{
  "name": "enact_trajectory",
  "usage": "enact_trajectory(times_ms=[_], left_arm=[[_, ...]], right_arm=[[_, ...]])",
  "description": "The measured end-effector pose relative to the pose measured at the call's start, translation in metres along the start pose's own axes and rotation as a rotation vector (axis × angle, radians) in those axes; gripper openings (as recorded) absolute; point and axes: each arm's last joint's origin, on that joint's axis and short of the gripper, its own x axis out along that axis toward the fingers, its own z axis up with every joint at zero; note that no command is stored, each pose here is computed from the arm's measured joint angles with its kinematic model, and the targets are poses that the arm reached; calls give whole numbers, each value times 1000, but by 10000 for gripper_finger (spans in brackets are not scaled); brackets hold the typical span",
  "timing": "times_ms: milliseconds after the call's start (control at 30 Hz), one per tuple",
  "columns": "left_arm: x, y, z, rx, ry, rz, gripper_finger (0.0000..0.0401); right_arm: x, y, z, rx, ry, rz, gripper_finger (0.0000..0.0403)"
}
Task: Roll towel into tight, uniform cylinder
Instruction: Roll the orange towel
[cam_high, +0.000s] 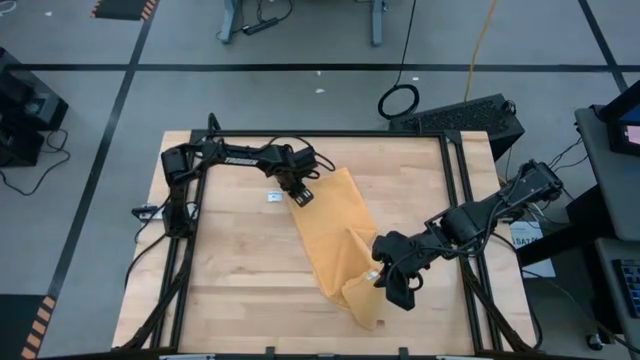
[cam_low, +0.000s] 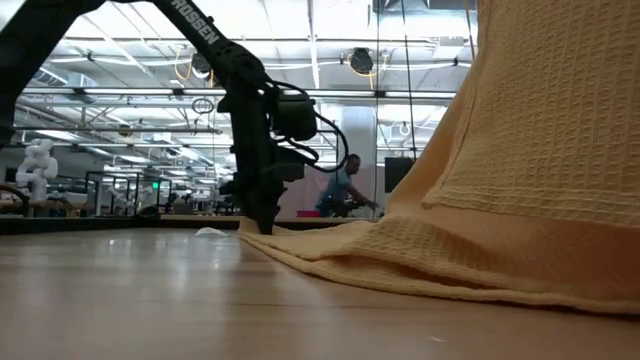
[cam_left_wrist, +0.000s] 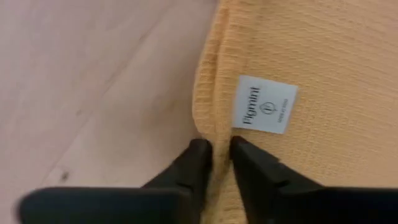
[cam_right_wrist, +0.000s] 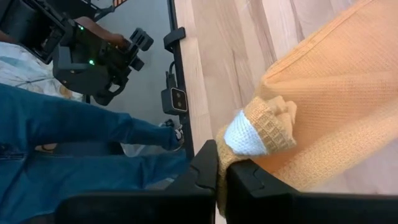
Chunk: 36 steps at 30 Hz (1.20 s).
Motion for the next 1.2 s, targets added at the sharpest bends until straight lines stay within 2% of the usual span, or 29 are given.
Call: enact_trajectory(times_ms=[100, 133, 233, 300, 467, 567, 733, 900, 1033, 1200], left_arm=[[0, -3, 0, 20, 0, -15, 19], [0, -3, 0, 23, -3, -16, 12], [-4, -4, 2, 63, -19, 5, 10], [-10, -4, 7, 105, -35, 58, 6], [-50, 6, 38, 152, -175, 114, 4], [-66, 17, 51, 172, -189, 144, 4], [-101, 48, 78, 176, -327, 250, 3], [-120, 87, 94, 166, -439, 308, 2], [-116, 123, 100, 179, -458, 330, 2], [-96, 148, 108, 194, -455, 321, 2]], right_arm=[[0, 0, 0, -14, 0, 0, 0], [0, 0, 0, -16, 0, 0, 0], [0, 0, 0, -16, -1, 0, 0], [0, 0, 0, -15, -3, -2, 0], [0, -2, 6, -6, -93, -53, 0], [-2, -6, 11, 5, -150, -91, 0], [-4, -16, 21, 13, -218, -160, 0], [-8, -32, 36, 0, -320, -283, 0], [-12, -47, 50, -9, -375, -364, 0], [-20, -63, 69, -18, -448, -387, 0]])
